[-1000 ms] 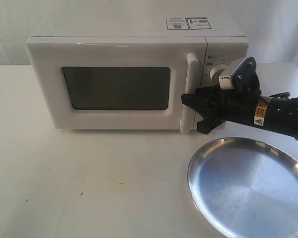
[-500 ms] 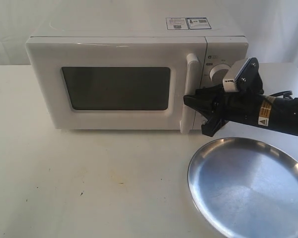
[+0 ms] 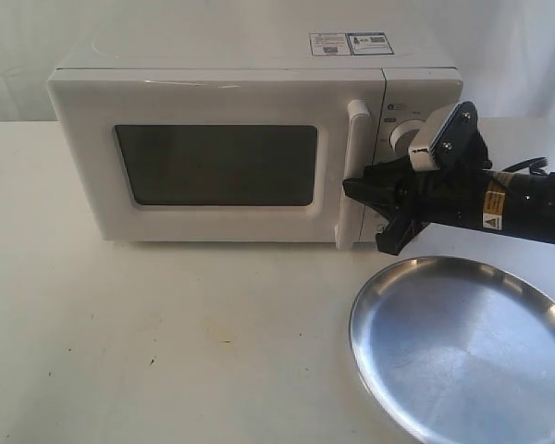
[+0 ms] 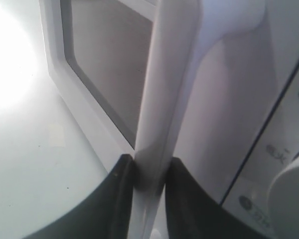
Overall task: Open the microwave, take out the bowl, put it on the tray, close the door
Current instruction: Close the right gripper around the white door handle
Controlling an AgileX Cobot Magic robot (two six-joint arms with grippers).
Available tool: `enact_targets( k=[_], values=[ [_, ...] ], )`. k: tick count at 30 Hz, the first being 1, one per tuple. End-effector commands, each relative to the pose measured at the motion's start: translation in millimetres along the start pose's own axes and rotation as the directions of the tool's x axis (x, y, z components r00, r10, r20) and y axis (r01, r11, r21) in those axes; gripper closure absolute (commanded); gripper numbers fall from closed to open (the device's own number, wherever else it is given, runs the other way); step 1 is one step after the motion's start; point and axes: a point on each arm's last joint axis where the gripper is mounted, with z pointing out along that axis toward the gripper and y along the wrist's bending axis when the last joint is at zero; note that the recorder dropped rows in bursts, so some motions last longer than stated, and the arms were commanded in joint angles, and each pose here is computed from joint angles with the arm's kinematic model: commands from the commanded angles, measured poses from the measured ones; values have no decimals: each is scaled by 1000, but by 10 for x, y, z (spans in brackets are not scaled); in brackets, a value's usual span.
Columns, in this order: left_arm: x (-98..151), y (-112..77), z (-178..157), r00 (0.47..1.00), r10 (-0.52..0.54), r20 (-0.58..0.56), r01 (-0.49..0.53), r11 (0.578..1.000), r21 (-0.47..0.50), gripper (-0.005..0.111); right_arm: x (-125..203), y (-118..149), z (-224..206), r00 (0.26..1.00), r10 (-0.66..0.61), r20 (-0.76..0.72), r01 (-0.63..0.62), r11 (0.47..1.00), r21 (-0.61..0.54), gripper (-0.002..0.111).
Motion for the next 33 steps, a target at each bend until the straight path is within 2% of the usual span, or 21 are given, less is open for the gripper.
enact_targets(
  k=[1, 22, 24, 27, 33],
  values=[
    [-14, -2, -3, 1000, -7, 9, 7, 1000, 4, 107, -180, 468, -15, 975, -168, 143, 209, 910, -359, 108],
    [-14, -2, -3, 1000, -7, 9, 7, 1000, 4, 107, -245, 700, 118, 969, -182, 169, 239, 868, -435, 108],
    [-14, -2, -3, 1000, -7, 9, 7, 1000, 4, 107, -262, 693, 117, 969, -175, 174, 234, 876, -421, 108],
    [-14, -2, -3, 1000, -7, 9, 7, 1000, 4, 107, -279, 581, 99, 973, -135, 186, 193, 917, -349, 108],
    [-14, -2, -3, 1000, -7, 9, 7, 1000, 4, 107, -251, 582, 78, 975, -136, 176, 192, 915, -355, 108]
  ],
)
